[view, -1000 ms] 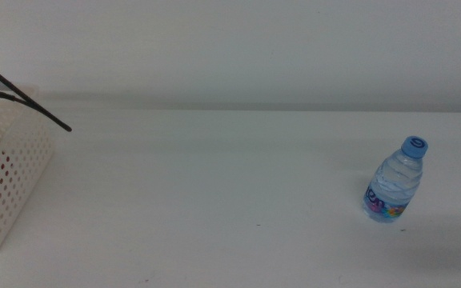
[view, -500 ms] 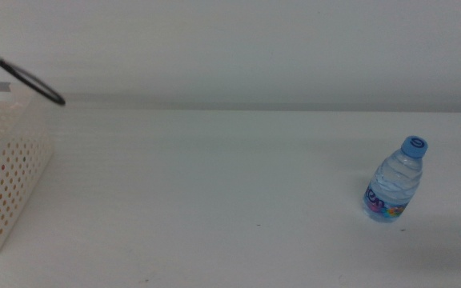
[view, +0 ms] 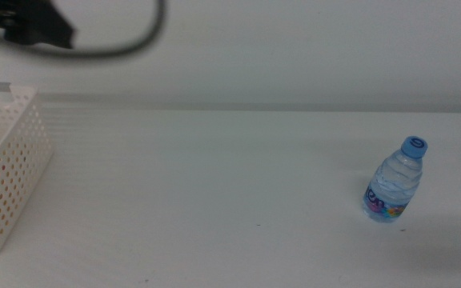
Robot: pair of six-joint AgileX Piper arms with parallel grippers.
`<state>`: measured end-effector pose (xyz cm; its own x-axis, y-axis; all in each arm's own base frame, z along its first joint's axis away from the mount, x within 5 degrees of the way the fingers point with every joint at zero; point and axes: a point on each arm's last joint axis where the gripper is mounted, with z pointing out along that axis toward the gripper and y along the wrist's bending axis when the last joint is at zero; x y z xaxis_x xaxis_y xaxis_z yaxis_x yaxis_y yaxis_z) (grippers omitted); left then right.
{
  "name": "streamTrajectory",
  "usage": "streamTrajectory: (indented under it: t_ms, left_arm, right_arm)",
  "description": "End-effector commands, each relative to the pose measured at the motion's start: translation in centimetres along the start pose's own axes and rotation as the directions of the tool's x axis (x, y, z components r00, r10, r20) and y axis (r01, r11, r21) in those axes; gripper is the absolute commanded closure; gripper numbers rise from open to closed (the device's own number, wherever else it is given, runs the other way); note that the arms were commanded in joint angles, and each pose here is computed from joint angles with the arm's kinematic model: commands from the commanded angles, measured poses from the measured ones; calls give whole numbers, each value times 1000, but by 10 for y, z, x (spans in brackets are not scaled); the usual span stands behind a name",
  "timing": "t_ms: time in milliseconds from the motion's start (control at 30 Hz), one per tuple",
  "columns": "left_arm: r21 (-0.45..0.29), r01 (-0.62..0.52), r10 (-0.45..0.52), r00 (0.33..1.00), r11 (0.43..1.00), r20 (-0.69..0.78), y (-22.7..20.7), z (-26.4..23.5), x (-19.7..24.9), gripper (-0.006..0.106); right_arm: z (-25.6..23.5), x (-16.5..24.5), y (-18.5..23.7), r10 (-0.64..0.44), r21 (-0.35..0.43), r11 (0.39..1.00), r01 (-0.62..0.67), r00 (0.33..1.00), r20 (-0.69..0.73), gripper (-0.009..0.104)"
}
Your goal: Use arms to grab the bottles and put them into the dustbin to the left of the table.
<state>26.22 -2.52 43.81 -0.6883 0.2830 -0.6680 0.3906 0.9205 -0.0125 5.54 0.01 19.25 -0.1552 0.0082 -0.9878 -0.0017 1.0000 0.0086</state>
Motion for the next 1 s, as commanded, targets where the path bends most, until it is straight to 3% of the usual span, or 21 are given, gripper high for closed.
streamTrajectory:
  t_ms: [0, 100, 267, 467, 600, 967]
  left_arm:
    - [77, -23, 28, 998, 997, -64, -42, -22, 18, 7]
    - [77, -97, 99, 995, 992, -24, -81, -43, 37, 7]
    - [72, -195, 194, 981, 978, 15, -105, -66, 91, 7]
    - [134, -134, 107, 976, 982, 189, -102, -52, 152, 7]
    - [165, -107, 74, 978, 980, 196, -99, -52, 175, 7]
    - [172, -86, 45, 972, 981, 231, -99, -46, 183, 7]
  right_arm:
    - [1, 12, 0, -8, 7, 1000, 8, 1000, -3, 19]
    - [1, 12, 0, -8, 7, 1000, 8, 1000, -3, 19]
    - [1, 12, 0, -8, 7, 1000, 8, 1000, -3, 19]
    - [1, 12, 0, -8, 7, 1000, 8, 1000, -3, 19]
    - [1, 12, 0, -8, 7, 1000, 8, 1000, -3, 19]
    - [1, 12, 0, -8, 7, 1000, 8, 1000, -3, 19]
